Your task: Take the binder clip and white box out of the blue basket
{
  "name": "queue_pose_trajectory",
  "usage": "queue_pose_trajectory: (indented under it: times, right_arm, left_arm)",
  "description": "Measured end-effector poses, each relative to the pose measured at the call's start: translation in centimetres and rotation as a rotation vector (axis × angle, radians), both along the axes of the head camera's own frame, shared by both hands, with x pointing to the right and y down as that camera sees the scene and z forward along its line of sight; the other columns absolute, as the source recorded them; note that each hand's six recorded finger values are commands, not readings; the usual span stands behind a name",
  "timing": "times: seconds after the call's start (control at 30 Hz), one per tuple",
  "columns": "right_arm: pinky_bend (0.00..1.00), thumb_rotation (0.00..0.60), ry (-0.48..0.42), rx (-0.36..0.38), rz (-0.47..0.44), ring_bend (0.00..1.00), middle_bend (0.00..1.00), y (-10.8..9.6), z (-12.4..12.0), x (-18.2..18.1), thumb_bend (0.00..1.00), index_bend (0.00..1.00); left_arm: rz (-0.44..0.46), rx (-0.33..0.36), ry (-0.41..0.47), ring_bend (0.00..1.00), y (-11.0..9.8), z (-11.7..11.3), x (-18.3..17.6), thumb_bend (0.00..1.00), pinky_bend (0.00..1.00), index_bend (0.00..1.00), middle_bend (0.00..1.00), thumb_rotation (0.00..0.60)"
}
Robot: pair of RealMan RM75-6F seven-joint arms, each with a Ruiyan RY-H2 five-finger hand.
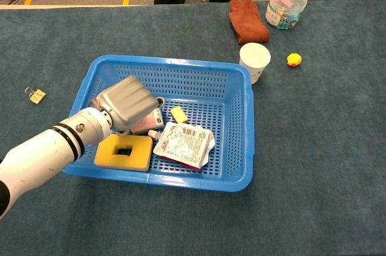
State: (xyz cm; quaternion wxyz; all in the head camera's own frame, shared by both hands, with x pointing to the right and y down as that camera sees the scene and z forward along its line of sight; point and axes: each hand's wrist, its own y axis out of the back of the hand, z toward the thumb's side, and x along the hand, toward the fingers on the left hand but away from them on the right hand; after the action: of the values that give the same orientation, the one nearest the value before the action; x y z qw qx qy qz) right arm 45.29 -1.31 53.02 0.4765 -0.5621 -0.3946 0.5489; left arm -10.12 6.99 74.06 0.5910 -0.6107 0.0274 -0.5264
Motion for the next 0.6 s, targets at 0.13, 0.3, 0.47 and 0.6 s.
queue_pose_trajectory:
  times: [0.13,0.3,0.47,0.6]
  right_arm:
    - [0.14,0.600,0.002,0.001,0.000,0.11,0.27,0.03,-0.08,-0.02,0.26,0.35]
    - [0.14,0.600,0.001,0.004,0.004,0.11,0.27,0.07,-0.21,0.11,0.26,0.35]
    - [0.14,0.600,0.002,0.005,0.008,0.11,0.27,0.10,-0.25,0.29,0.26,0.35]
    - [0.14,0.600,0.001,0.005,0.010,0.11,0.27,0.09,-0.24,0.39,0.26,0.35]
  left_arm:
    - [0.015,-0.002,0.002,0.77,0.23,0.02,0.07,0.16,0.88,0.20,0.79,0.600]
    - [0.024,-0.016,0.000,0.77,0.54,0.33,0.04,0.16,0.88,0.25,0.80,0.600]
    - [0.022,-0.026,0.009,0.78,0.69,0.68,0.08,0.16,0.88,0.34,0.81,0.600]
    - [0.023,-0.029,0.015,0.78,0.82,0.88,0.25,0.16,0.88,0.41,0.82,0.600]
